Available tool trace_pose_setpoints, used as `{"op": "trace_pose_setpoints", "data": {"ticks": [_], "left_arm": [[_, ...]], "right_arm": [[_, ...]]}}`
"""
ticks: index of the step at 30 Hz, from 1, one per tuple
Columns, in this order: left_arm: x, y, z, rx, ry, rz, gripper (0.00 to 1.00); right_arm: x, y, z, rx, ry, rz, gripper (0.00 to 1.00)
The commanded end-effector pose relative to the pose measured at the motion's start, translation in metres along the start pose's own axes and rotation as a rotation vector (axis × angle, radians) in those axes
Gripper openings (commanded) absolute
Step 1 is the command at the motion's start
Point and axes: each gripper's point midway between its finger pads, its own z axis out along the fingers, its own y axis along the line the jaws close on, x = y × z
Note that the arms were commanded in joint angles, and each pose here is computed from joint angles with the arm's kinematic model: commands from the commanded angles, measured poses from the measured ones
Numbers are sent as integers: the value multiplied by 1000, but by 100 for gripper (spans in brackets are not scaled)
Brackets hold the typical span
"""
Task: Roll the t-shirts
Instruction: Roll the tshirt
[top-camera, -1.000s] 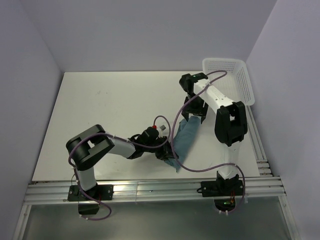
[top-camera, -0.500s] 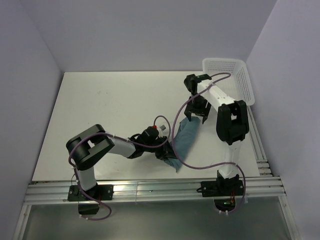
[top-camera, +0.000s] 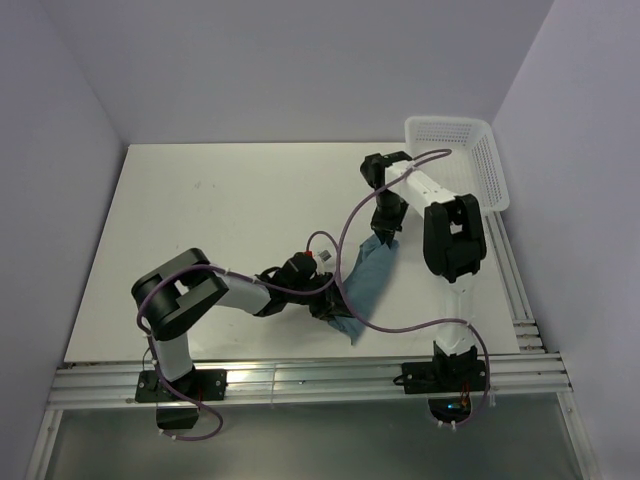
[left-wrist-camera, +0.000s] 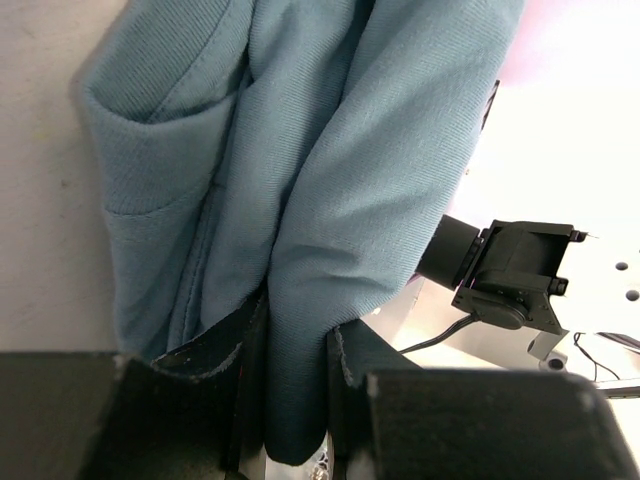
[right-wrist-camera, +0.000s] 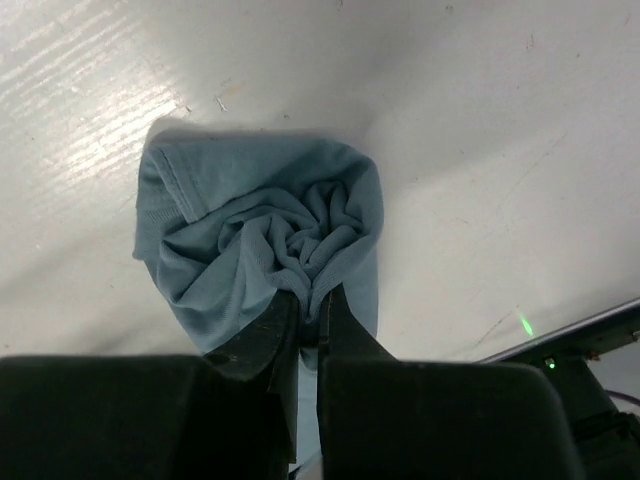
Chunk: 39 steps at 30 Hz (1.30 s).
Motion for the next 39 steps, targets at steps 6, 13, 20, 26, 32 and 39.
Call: {"op": "trace_pose_setpoints", "data": {"ticks": [6, 13, 20, 26, 32, 39], "left_arm": [[25, 40, -16, -115, 73, -64, 0], [34, 52, -20, -145, 102, -86, 1], [44, 71, -15, -191, 149, -108, 0], [54, 77, -10, -236, 196, -102, 0], [61, 72, -4, -257, 221, -74, 0], [62, 93, -10, -380, 252, -97, 0]], "right_arm": [[-25, -5, -14, 142, -36, 51, 0], [-20, 1, -6, 146, -11, 99, 0], [-19, 26, 25, 168, 16, 53, 0], [-22, 40, 25, 93, -6, 39, 0], [-31, 51, 15, 12, -27, 5, 7], [-32, 48, 11, -73, -58, -8, 1]]}}
